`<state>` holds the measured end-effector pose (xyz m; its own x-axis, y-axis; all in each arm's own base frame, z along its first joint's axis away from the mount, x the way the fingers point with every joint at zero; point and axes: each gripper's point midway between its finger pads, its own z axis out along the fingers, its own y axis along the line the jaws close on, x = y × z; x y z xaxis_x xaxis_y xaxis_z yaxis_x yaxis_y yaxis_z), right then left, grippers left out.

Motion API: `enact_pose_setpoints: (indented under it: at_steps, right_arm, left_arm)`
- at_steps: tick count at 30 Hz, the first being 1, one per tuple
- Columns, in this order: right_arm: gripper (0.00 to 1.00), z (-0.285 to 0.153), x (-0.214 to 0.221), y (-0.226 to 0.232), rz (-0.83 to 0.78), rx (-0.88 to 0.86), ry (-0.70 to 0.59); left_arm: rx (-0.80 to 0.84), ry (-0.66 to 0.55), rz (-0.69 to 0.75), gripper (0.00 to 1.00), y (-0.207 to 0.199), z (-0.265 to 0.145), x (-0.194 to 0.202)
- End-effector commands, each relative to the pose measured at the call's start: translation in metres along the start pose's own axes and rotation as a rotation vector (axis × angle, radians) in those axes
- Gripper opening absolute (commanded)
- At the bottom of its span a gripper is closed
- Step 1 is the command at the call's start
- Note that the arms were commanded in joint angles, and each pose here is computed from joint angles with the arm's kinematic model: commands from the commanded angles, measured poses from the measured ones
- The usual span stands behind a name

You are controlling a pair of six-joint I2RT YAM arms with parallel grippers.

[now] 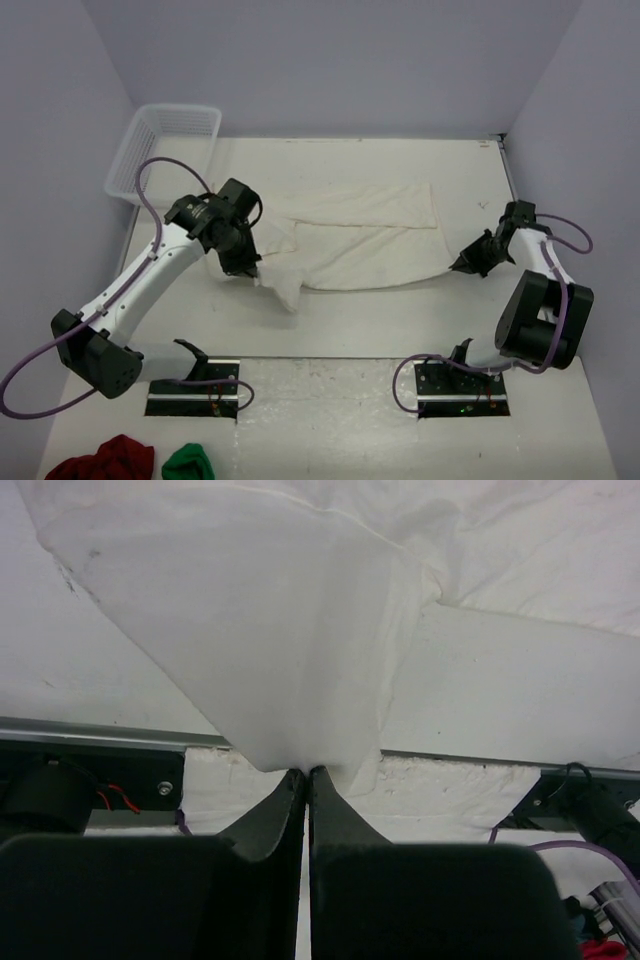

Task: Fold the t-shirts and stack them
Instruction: Grap the side of the flattened tshirt closest away from the robot with both arms, then fold the other side of the tshirt into a rectangle

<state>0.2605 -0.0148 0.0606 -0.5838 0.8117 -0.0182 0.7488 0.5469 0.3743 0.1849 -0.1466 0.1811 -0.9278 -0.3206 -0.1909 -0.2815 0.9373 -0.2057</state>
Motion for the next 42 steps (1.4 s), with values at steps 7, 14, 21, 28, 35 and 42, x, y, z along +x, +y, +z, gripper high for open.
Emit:
enact_pose_setpoints:
  at_steps: [7,14,21,28,35,42]
  right_arm:
    - [0.00,-0.043,-0.024,0.051,-0.113,-0.078,-0.085]
    - [0.00,-0.063,-0.049,0.084,-0.159,-0.109,-0.118]
    - [0.00,-0.045,-0.061,0.100,-0.208,-0.100,-0.071]
    - [0.00,-0.017,-0.081,0.111,-0.219,-0.058,-0.015]
    - [0.00,0.005,-0.088,0.122,-0.243,-0.028,0.016]
    - [0.00,0.029,-0.089,0.121,-0.254,-0.003,0.061]
  left_arm:
    - [0.003,-0.076,0.019,0.00,-0.023,-0.004,-0.057]
    - [-0.021,-0.117,0.031,0.00,-0.025,0.000,-0.104]
    - [-0.041,-0.132,0.015,0.00,-0.009,0.015,-0.141]
    - [-0.029,-0.168,0.000,0.00,-0.024,0.032,-0.182]
    - [-0.056,-0.148,0.016,0.00,-0.030,0.062,-0.199]
    - [-0.086,-0.164,0.010,0.00,-0.031,0.072,-0.214]
